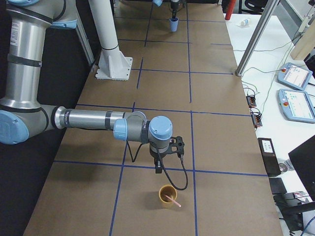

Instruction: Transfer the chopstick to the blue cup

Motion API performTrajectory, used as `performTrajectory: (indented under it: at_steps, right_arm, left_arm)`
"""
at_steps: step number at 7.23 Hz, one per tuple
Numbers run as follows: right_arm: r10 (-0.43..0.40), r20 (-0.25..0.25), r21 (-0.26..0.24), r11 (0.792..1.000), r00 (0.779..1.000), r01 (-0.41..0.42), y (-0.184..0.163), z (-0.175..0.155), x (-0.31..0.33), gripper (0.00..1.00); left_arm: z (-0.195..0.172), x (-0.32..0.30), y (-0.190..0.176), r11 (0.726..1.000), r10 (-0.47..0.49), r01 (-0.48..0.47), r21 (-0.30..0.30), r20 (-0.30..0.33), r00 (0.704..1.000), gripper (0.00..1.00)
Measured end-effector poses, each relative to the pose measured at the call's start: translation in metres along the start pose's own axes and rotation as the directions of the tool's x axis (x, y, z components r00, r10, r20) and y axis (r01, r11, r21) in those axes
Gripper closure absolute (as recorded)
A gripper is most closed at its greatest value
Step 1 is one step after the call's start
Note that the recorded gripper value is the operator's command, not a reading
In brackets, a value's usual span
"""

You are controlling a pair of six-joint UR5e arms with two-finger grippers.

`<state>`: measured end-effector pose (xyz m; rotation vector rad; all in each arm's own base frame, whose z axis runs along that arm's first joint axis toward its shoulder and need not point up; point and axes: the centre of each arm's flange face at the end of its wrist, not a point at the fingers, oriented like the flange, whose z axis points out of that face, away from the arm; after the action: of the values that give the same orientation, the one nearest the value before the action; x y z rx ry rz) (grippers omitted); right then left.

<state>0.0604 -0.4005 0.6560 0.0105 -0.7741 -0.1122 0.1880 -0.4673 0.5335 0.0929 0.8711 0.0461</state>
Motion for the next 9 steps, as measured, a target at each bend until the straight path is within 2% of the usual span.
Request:
performTrajectory:
  at_steps: [2,4,5,7,9]
  right_arm:
    - [0.0,0.001,0.001,1.0,1.0,0.0,0.0,0.0,0.0,0.0]
    - [-0.001,0.001,0.001,1.0,1.0,0.001,0.0,0.0,0.0,0.0]
    - [-0.001,0.001,0.001,1.0,1.0,0.001,0.0,0.0,0.0,0.0]
    - [-0.001,0.003,0.0,1.0,1.0,0.001,0.0,0.0,-0.001,0.0]
    - [-0.001,0.003,-0.001,1.0,1.0,0.001,0.0,0.0,-0.001,0.0]
  left_arm:
    - [0.005,0.086,-0.012,0.998,-0.068,0.068,-0.006,-0.071,0.995,0.93]
    - [0.025,0.229,-0.013,0.986,-0.159,0.148,-0.082,-0.152,0.976,0.93]
    - [0.023,0.3,-0.015,0.977,-0.201,0.189,-0.098,-0.144,0.969,0.93]
    - [0.027,0.419,-0.006,0.976,-0.213,0.208,-0.062,-0.073,0.974,0.93]
    - [0.043,0.493,0.0,0.977,-0.21,0.209,-0.03,-0.048,0.976,0.93]
